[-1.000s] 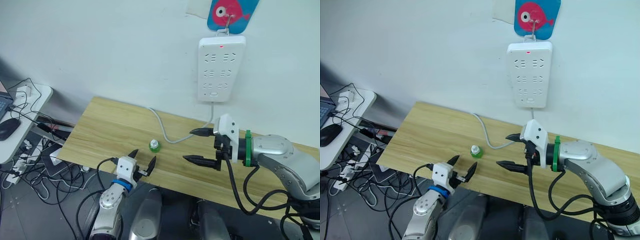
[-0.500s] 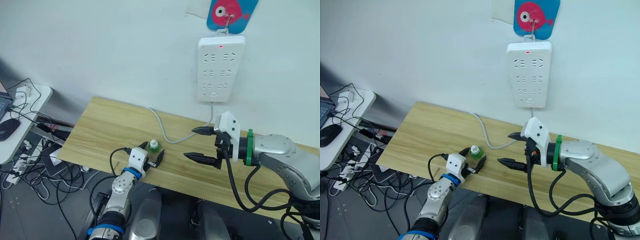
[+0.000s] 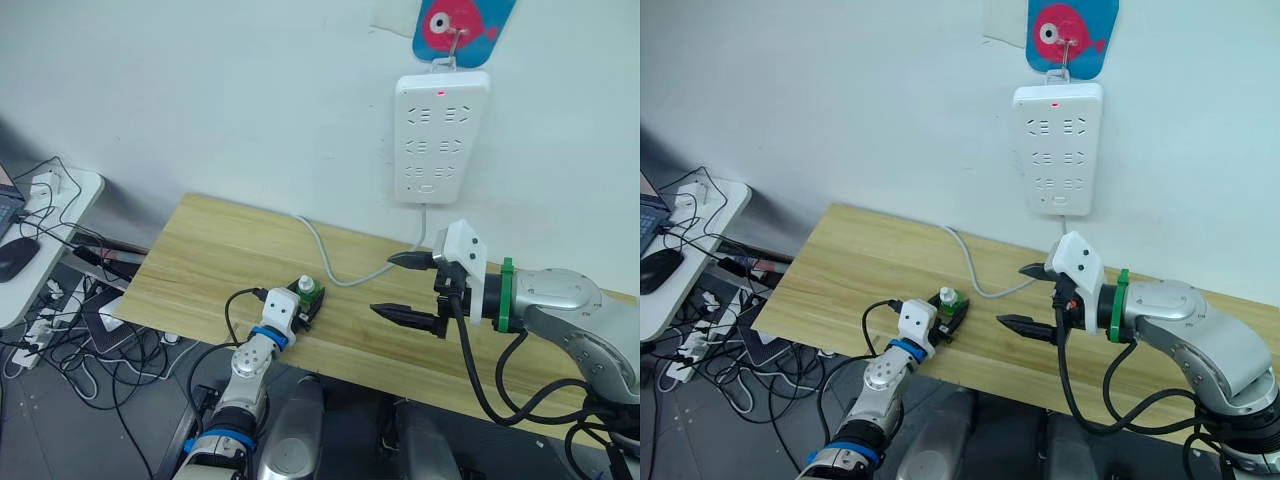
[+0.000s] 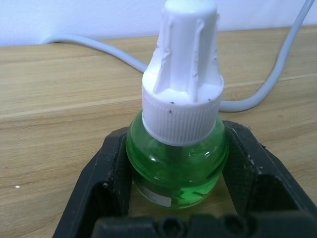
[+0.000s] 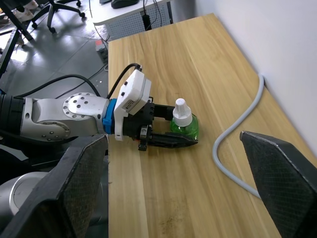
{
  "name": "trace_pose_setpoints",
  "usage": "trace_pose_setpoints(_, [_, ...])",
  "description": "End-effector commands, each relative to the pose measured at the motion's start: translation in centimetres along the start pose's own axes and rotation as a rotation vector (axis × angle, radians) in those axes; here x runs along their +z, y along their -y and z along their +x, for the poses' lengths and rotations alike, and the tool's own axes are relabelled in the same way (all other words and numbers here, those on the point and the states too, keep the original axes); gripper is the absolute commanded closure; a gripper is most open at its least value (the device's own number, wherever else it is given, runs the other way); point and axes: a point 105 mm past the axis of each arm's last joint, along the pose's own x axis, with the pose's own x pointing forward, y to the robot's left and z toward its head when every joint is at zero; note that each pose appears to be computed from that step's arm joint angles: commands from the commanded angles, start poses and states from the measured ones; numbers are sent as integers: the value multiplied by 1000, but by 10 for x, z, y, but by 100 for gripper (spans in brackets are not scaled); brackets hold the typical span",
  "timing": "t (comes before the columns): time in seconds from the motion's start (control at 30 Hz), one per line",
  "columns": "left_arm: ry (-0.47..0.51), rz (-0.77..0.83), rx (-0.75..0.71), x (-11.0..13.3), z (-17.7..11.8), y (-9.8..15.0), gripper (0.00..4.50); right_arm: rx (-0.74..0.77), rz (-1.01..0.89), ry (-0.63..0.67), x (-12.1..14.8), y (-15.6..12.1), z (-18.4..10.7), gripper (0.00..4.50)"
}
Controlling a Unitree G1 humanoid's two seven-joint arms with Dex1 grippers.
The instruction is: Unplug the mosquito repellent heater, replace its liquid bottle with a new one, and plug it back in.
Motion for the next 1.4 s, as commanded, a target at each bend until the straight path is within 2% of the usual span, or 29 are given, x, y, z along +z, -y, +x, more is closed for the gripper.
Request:
trace_pose_setpoints(0.03, [59, 41, -90, 20, 1, 13, 223, 5, -60, -6, -1, -10, -3, 0])
trace_pose_setpoints(0.17, [92, 72, -249, 57, 4, 29, 223, -93, -44, 42, -5, -5, -1, 0])
trace_pose_setpoints(0.33, [35, 78, -462, 92, 0, 48, 223, -188, -46, 109, -8, -5, 13, 0])
trace_pose_setpoints(0.5, [-10, 41, -583, 115, 6, 60, 223, -287, -12, 183, -3, -4, 30, 0])
trace_pose_setpoints(0.67, [-30, 38, -630, 123, 15, 67, 223, -373, 20, 226, 0, -4, 41, 0])
trace_pose_setpoints(0.83, [-28, 40, -672, 125, 13, 76, 223, -447, 19, 200, -7, 0, 45, 0])
trace_pose_setpoints(1.1, [-20, 67, -704, 129, 15, 79, 223, -475, 51, 212, -9, 4, 48, 0])
trace_pose_setpoints(1.23, [-16, 71, -707, 129, 14, 80, 223, -468, 76, 215, -13, 3, 49, 87])
trace_pose_setpoints(1.4, [-16, 69, -707, 129, 12, 81, 223, -464, 78, 207, -18, 2, 49, 270])
